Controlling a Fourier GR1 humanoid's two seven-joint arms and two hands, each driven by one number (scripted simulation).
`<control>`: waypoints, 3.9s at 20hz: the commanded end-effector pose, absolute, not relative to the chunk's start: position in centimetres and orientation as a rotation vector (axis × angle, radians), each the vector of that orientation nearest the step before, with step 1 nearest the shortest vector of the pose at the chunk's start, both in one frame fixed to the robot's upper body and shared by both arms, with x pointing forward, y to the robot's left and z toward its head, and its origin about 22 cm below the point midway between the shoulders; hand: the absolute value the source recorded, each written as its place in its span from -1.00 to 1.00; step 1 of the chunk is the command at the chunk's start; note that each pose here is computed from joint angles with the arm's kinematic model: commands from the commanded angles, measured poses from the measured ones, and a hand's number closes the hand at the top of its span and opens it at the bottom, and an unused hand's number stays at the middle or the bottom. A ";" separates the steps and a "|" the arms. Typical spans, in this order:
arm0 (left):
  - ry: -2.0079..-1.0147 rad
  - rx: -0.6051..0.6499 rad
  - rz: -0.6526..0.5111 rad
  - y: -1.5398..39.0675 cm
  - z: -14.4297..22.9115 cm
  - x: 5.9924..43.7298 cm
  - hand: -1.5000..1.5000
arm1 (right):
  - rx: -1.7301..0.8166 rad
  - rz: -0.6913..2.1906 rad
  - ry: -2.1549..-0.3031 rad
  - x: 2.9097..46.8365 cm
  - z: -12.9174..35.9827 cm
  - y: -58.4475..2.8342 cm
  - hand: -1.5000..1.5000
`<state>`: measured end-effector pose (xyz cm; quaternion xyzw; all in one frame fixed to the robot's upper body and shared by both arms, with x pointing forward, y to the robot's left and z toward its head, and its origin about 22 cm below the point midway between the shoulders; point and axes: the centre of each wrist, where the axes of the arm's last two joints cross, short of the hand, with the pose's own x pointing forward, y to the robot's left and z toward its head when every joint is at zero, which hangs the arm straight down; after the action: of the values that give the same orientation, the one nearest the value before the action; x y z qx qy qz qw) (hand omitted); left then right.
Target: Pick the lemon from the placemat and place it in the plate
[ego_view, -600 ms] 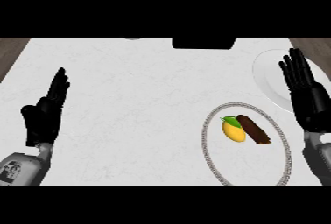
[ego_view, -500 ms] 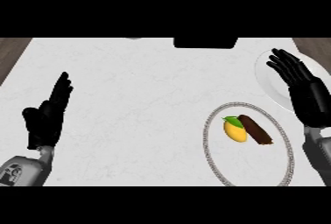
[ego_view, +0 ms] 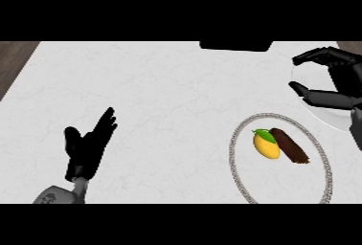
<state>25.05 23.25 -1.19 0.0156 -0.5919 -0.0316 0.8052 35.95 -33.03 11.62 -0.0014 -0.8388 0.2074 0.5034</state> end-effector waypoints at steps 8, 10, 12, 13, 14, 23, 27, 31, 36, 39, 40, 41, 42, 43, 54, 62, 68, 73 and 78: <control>-1.185 -0.007 -0.030 23.7 -3.4 22.9 0.00 | 0.195 0.644 -2.057 37.8 9.9 -40.3 -1.00; -1.206 -0.019 -0.031 23.3 -2.9 23.3 0.00 | 0.109 0.844 -1.966 37.8 11.1 -40.4 -1.00; -1.191 -0.019 -0.007 22.8 -3.3 24.5 0.00 | 0.069 1.053 -1.871 38.4 13.0 -38.8 -1.00; -1.200 -0.014 -0.034 22.5 -2.6 24.1 0.00 | 0.044 1.124 -1.823 38.3 13.4 -39.5 -1.00; -1.190 -0.015 -0.033 22.8 -3.4 24.0 0.00 | 0.013 1.197 -1.787 38.4 14.7 -39.6 -1.00; -1.185 -0.008 -0.016 23.9 -3.4 23.4 0.00 | -0.067 1.479 -1.657 38.3 11.6 -33.5 -1.00; -1.183 -0.005 -0.013 23.9 -4.1 22.1 0.00 | -0.074 1.506 -1.613 37.2 9.1 -33.0 -1.00; -1.189 0.006 -0.004 25.2 -2.2 23.1 0.00 | -0.151 1.516 -1.594 36.7 8.7 -29.4 -1.00; -1.177 -0.002 -0.012 23.9 -4.6 23.2 0.00 | -0.115 1.575 -1.494 34.8 8.3 -32.2 -1.00; -1.164 0.000 -0.002 24.9 -3.5 24.0 0.00 | -0.101 1.574 -1.469 35.2 5.4 -28.7 -1.00; -1.179 0.024 -0.010 24.0 -3.8 22.2 0.00 | -0.094 1.579 -1.468 33.9 6.4 -30.8 -1.00; -1.184 -0.006 -0.012 24.7 -3.5 23.8 0.00 | -0.090 1.563 -1.482 34.8 5.5 -29.0 -1.00; -1.190 -0.002 -0.013 23.8 -3.2 23.5 0.00 | -0.099 1.598 -1.468 33.2 5.5 -30.1 -1.00; -1.172 0.005 -0.005 24.5 -5.0 22.9 0.00 | -0.089 1.558 -1.509 32.5 5.2 -27.3 -1.00; -1.187 0.004 0.001 25.1 -2.1 23.6 0.00 | -0.273 1.616 -1.450 33.5 4.0 -28.5 -1.00; -1.181 0.019 0.006 24.1 -4.3 25.0 0.00 | -0.236 1.672 -1.405 33.4 0.8 -25.3 -1.00; -1.190 0.005 -0.006 22.3 -4.2 22.5 0.00 | -0.247 1.830 -1.362 33.6 -0.9 -25.6 1.00; -1.181 -0.006 -0.009 24.6 -2.9 21.9 0.00 | -0.303 1.821 -1.445 34.3 -0.9 -24.7 1.00; -1.197 -0.010 -0.032 26.7 -2.2 24.0 0.00 | -0.331 1.791 -1.516 34.8 -1.2 -24.9 1.00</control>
<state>23.39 24.22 -3.22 0.0020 -0.5611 -0.0064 0.8278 33.64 -25.41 -0.99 -0.1259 -0.5794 0.7096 0.3807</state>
